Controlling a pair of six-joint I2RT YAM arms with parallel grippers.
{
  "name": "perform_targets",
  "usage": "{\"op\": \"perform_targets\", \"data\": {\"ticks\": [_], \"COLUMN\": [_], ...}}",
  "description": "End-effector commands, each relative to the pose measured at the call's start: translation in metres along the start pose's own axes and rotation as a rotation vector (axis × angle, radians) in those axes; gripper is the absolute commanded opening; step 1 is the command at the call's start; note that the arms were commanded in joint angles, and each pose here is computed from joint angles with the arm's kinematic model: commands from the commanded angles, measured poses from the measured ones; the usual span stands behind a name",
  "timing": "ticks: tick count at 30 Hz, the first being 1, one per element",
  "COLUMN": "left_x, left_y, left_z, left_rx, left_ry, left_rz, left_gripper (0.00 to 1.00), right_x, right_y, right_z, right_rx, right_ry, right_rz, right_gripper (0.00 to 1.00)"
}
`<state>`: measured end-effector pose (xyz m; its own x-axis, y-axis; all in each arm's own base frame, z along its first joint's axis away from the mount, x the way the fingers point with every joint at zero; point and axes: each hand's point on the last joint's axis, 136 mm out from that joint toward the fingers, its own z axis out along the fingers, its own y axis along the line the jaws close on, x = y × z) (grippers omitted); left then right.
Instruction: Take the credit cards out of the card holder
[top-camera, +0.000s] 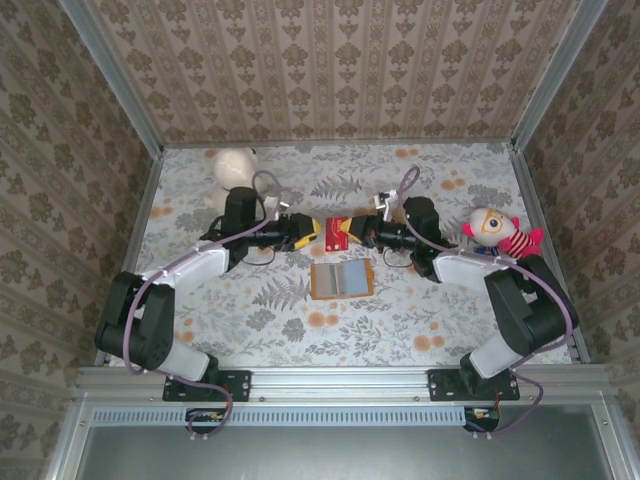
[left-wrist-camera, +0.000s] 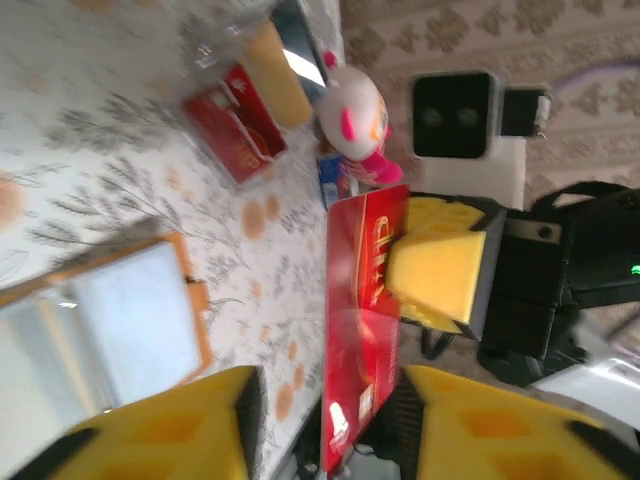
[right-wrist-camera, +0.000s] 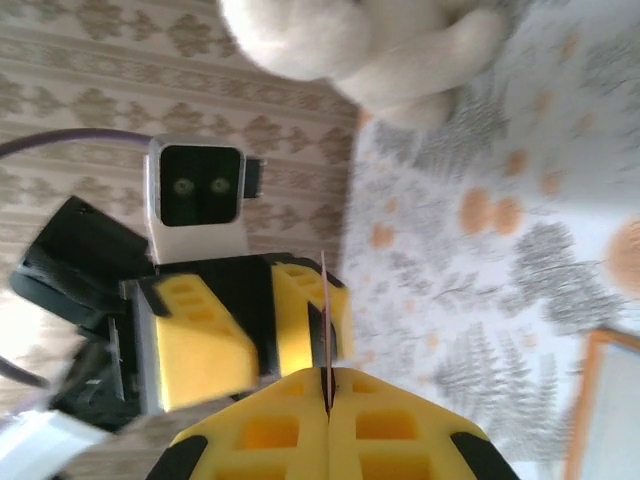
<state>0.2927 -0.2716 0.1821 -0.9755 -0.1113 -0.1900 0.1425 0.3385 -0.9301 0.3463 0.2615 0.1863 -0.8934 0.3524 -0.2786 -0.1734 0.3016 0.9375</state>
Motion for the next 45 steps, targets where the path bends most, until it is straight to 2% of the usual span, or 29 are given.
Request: {"op": "perform_targets", "data": {"ticks": [1,4,8,12,15,22,32,45], "left_x": [-0.007,-0.010,-0.008,-0.006,-0.008,-0.004,0.000,0.006], "left_y": [0.024,0.044,0.069,0.063,0.063,0.070,0.077,0.088], "left_z": [-0.018,-0.031,-0.049,-0.058,-0.065,-0.067,-0.062,-0.057], "left_rx": [-0.085,-0.170,-0.351,-0.350,-0.387,-0.428,-0.424,-0.429], "left_ry": [-0.062,-0.093,-0.114,-0.152,-0.183,-0.160,-0.129,-0.094], "left_rz": [-0.031,-0.051,-0.017,0.041,0.065,0.054,0.032,-0.002], "left_gripper": [0.53,0.64,0.80,0.92,0.99,1.00,1.00,1.00], "right_x": [-0.006,-0.019,-0.048,-0.068,-0.074,-0.084,-0.087,-0.082], "right_y": [-0.010,-0.020,-0.021,-0.017,-0.014,-0.040,-0.097,-0.124], "right_z": [-0.023,-0.044,-0.085,-0.106,-0.112,-0.105,-0.105,-0.083], "right_rx": [0.257,0.453,0.707,0.819,0.847,0.924,0.983,0.902], "right_ry": [0.022,0.025,-0.002,0.003,0.064,0.308,0.588,0.726], "right_rz": [-0.252,-0.400,-0.555,-0.702,-0.800,-0.922,-0.876,-0.857], "right_gripper": [0.00,0.00,0.00,0.00,0.00,0.00,0.00,0.00]}}
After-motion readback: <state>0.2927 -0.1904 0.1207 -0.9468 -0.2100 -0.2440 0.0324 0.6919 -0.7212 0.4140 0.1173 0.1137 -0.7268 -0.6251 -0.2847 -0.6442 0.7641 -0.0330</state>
